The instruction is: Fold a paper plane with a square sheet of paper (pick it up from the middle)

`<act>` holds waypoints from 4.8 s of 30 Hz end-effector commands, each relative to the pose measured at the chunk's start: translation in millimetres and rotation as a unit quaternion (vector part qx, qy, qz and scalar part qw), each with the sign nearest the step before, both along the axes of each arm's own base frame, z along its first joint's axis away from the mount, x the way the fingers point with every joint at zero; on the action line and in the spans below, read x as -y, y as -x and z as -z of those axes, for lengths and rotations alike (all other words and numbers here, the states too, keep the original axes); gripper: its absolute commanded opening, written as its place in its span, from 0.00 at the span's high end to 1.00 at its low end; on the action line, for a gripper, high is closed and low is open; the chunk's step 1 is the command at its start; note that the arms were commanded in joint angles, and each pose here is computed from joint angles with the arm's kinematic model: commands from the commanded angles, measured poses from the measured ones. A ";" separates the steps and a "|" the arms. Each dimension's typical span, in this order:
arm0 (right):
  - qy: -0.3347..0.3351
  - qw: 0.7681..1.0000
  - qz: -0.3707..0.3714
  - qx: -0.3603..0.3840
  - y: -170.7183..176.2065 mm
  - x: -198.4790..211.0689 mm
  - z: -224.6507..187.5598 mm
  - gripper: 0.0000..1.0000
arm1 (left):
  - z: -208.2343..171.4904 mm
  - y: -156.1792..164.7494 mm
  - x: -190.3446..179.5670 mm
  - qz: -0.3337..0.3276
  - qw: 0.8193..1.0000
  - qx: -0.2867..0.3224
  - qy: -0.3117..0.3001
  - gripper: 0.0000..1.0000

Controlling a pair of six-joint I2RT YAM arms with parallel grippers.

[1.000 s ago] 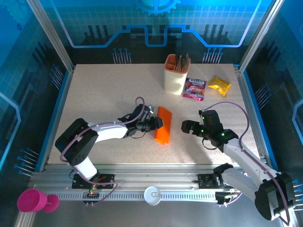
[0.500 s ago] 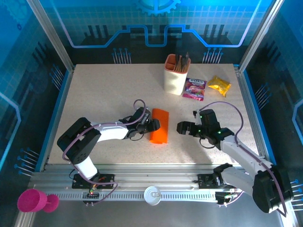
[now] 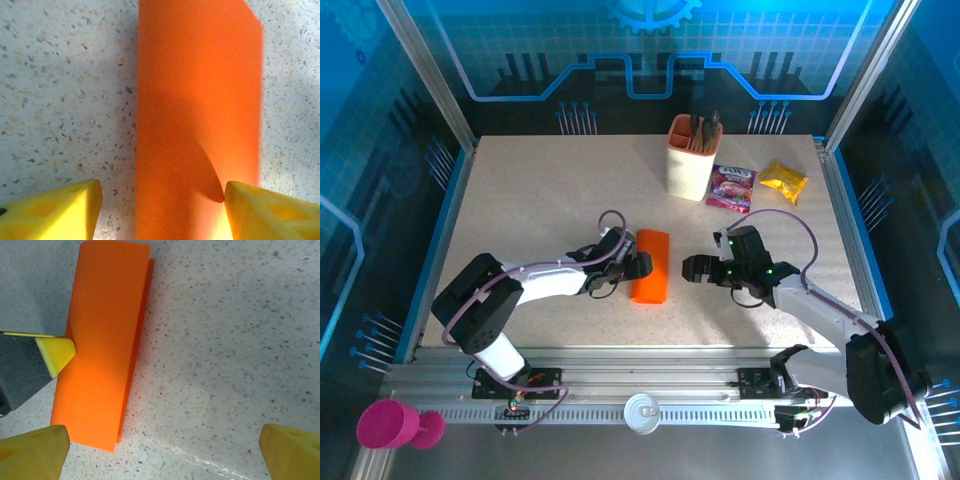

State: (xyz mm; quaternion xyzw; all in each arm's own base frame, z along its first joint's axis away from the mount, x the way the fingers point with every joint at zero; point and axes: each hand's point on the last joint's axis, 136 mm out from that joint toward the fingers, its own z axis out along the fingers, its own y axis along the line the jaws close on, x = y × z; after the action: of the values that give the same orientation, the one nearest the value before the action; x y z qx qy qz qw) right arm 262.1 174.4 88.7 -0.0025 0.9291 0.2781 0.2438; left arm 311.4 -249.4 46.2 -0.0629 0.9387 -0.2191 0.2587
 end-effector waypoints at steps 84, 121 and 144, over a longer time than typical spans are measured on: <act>-0.106 0.991 -0.040 -0.066 -57.1 -89.0 24.9 0.78 | 22.6 -4.2 -12.5 -0.023 0.999 -0.031 -0.024 0.31; -0.083 0.990 -0.043 -0.102 -48.8 -107.0 62.1 0.90 | 31.4 0.0 -10.2 0.012 0.998 -0.034 -0.041 0.31; -0.074 0.990 -0.030 -0.118 -40.7 -98.9 78.6 0.95 | -3.1 -10.6 -19.7 0.016 0.999 -0.002 -0.052 0.26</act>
State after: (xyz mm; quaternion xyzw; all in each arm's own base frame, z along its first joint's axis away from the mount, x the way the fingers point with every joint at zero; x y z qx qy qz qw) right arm 307.8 272.6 19.4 0.0188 0.9247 0.3569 0.1314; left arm 315.1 -232.5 31.8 -0.0464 0.9531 -0.1733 0.2437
